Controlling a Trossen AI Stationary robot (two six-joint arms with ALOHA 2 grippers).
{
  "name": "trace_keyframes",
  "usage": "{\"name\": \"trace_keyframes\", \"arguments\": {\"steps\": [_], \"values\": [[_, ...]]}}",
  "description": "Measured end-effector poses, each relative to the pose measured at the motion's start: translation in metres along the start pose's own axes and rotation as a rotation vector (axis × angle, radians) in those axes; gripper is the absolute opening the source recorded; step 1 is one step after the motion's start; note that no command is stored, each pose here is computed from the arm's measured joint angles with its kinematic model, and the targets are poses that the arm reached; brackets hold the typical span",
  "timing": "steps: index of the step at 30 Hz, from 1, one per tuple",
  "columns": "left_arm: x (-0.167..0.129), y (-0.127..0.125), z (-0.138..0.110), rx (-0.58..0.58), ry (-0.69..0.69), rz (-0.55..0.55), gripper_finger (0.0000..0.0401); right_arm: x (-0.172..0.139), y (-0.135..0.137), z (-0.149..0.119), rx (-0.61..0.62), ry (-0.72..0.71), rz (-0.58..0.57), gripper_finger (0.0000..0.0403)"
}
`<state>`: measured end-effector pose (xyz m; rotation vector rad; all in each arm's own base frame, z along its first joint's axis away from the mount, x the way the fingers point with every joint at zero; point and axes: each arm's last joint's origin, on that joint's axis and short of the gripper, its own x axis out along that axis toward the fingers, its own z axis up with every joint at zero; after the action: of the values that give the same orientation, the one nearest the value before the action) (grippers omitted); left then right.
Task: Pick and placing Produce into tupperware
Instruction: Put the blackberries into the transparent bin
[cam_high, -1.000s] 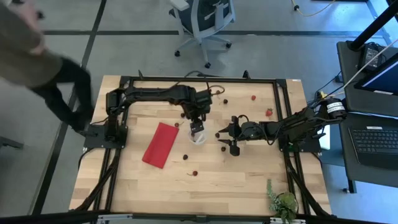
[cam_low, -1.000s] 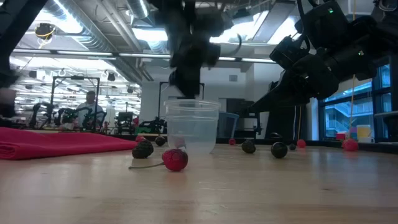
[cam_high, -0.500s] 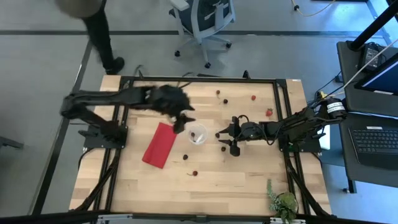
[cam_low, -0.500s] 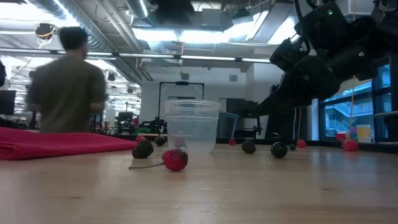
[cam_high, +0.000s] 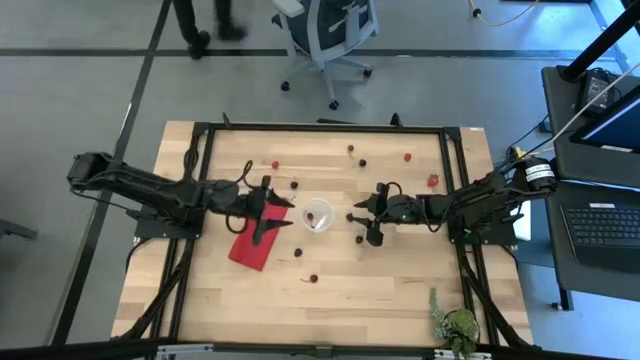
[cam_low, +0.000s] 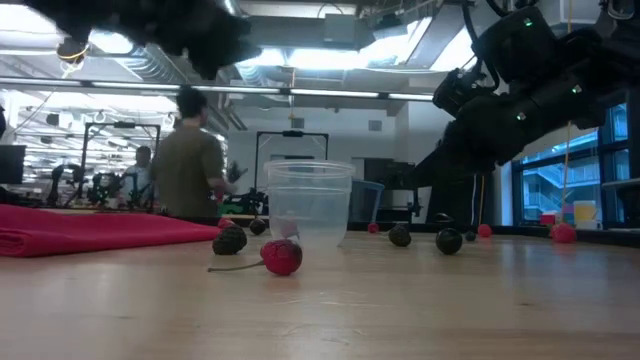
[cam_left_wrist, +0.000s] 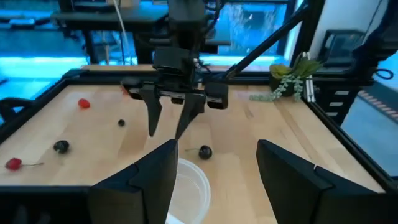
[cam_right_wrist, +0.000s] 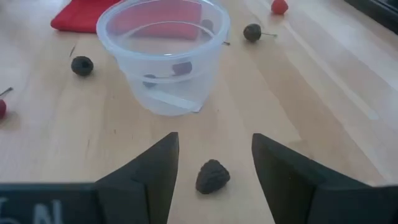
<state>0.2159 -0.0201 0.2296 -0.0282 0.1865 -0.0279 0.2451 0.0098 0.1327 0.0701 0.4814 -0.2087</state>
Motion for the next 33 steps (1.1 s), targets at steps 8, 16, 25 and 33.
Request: {"name": "trace_keyframes", "arguments": {"steps": [8,16,25,33], "values": [[-0.015,0.002,-0.048,-0.002,-0.072,-0.009,0.0212,0.013,0.001,0.013,0.005,-0.005,-0.012,0.0205],[-0.020,0.003,-0.061,-0.018,-0.065,-0.009,0.0212,0.041,-0.005,0.002,-0.023,0.102,-0.059,0.0205],[-0.020,0.003,-0.061,-0.034,-0.064,-0.009,0.0212,0.053,-0.006,-0.021,0.013,0.216,-0.058,0.0205],[-0.020,0.003,-0.061,-0.034,-0.062,-0.009,0.0212,0.054,-0.006,-0.025,-0.012,0.244,-0.058,0.0205]]}}
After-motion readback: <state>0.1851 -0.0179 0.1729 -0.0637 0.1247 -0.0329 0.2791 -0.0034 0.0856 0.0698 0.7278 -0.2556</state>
